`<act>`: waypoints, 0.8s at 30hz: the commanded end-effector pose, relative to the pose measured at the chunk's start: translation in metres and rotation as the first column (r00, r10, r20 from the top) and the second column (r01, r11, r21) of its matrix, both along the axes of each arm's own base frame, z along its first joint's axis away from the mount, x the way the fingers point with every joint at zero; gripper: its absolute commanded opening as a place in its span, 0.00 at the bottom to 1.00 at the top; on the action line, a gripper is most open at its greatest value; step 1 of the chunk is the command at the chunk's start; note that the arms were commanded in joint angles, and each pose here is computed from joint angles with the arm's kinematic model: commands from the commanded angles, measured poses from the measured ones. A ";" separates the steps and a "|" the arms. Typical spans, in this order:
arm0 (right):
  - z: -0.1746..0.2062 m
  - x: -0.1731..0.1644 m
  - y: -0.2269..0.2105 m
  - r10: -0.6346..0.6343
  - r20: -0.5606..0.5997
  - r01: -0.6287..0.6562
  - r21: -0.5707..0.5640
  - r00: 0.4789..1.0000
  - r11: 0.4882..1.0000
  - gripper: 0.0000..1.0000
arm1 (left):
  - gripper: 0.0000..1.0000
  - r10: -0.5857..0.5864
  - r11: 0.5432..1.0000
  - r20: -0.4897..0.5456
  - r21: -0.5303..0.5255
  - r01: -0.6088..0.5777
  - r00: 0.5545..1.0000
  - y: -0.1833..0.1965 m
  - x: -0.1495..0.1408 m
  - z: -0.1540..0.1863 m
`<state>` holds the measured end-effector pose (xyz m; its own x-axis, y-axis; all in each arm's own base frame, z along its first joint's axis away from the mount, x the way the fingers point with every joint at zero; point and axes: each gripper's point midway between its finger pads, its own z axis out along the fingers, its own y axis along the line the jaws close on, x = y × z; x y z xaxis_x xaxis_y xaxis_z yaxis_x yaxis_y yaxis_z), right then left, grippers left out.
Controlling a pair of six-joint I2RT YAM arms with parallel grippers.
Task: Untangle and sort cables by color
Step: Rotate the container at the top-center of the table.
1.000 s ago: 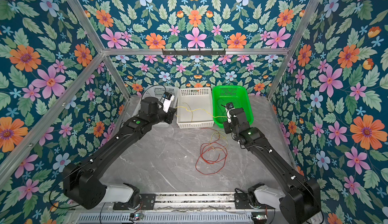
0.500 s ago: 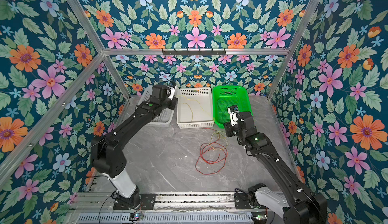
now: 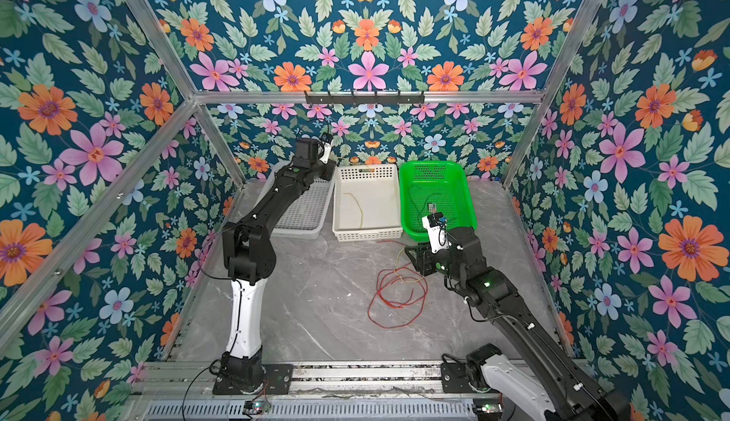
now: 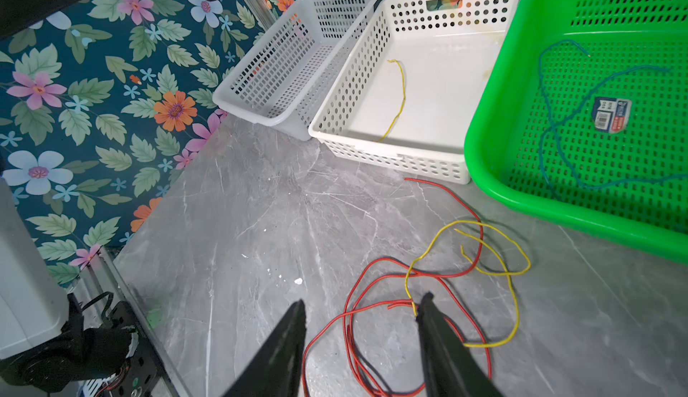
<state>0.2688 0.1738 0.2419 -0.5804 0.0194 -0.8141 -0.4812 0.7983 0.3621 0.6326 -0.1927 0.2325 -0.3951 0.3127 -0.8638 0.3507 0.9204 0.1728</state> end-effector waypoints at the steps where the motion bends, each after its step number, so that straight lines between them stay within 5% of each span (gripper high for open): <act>1: -0.009 -0.002 -0.007 -0.039 -0.020 0.039 -0.014 0.999 0.999 0.49 | 0.00 -0.013 0.999 -0.016 -0.032 0.012 1.000 -0.001 0.005 -0.009; 10: -0.025 -0.004 -0.011 -0.051 -0.048 0.050 -0.037 0.998 0.998 0.48 | 0.00 -0.031 0.998 -0.109 -0.050 0.026 0.993 -0.011 -0.007 -0.054; 16: -0.031 -0.002 -0.013 -0.067 -0.055 0.065 -0.051 0.996 0.997 0.47 | 0.00 -0.051 0.997 -0.211 -0.072 0.036 0.976 -0.023 -0.043 -0.084; 24: -0.035 0.003 -0.012 -0.070 -0.065 0.066 -0.060 0.995 0.996 0.46 | 0.00 -0.020 0.996 -0.273 -0.093 -0.005 0.962 -0.024 -0.094 -0.083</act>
